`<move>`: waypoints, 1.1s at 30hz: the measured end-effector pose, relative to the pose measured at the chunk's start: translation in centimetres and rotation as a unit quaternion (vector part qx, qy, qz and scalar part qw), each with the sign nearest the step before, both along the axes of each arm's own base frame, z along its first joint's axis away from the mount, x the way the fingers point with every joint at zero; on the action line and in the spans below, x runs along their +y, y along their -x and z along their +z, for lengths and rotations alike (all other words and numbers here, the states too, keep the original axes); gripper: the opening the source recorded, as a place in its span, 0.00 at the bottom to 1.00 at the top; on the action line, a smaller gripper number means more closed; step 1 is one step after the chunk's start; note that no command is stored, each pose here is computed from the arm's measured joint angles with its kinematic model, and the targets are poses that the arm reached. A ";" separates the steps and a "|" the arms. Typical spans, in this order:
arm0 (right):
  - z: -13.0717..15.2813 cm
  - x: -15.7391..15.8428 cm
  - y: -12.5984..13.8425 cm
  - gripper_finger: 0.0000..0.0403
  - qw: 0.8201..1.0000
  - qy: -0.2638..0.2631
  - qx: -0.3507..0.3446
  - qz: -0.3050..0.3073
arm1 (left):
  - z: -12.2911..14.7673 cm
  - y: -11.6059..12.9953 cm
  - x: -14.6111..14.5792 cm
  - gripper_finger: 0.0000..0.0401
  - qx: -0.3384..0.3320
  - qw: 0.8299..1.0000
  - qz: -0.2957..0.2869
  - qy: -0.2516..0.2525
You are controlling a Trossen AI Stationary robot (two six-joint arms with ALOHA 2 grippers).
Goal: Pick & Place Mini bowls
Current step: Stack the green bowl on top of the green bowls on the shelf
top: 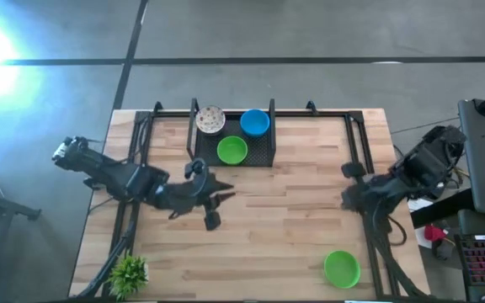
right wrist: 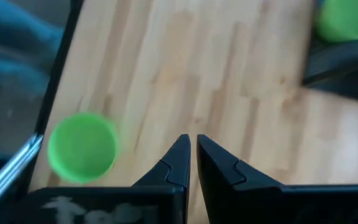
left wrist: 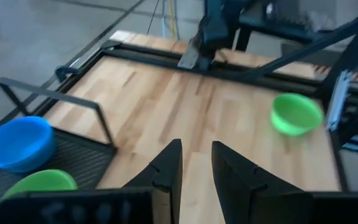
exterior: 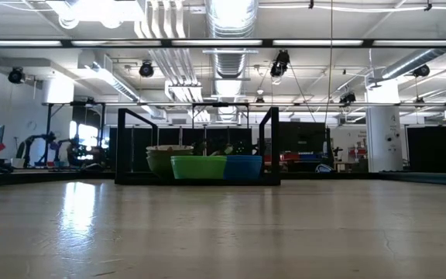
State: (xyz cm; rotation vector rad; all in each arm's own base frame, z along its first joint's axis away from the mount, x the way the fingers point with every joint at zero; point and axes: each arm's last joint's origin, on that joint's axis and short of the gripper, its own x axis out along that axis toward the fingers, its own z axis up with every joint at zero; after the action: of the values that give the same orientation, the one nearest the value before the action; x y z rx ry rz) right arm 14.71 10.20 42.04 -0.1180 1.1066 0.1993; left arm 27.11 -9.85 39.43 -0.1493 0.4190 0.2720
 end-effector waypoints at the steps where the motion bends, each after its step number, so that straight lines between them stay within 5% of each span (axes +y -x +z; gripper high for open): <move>1: -0.5 0.3 0.2 0.07 1.000 -0.003 0.012 0.008 | -0.2 0.1 -0.5 0.20 -0.008 1.000 -0.002 0.002; 6: -3.0 2.5 0.3 0.07 0.997 -0.040 0.055 0.035 | -1.0 0.2 -2.1 0.20 -0.027 1.000 -0.012 0.003; 16: -8.5 5.6 -1.9 0.09 0.989 -0.047 0.138 -0.030 | -1.1 0.4 -2.3 0.20 -0.013 0.998 -0.034 -0.050; 33: -17.9 11.3 -4.0 0.27 0.958 0.090 0.257 0.085 | -1.0 0.7 -2.5 0.20 0.000 0.995 -0.094 -0.037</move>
State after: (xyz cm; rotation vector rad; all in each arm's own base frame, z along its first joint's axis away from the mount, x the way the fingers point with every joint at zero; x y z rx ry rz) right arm 18.70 21.45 24.15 -0.3394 1.6366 0.2936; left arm 26.46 -12.36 38.45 -0.0360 0.4189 0.1015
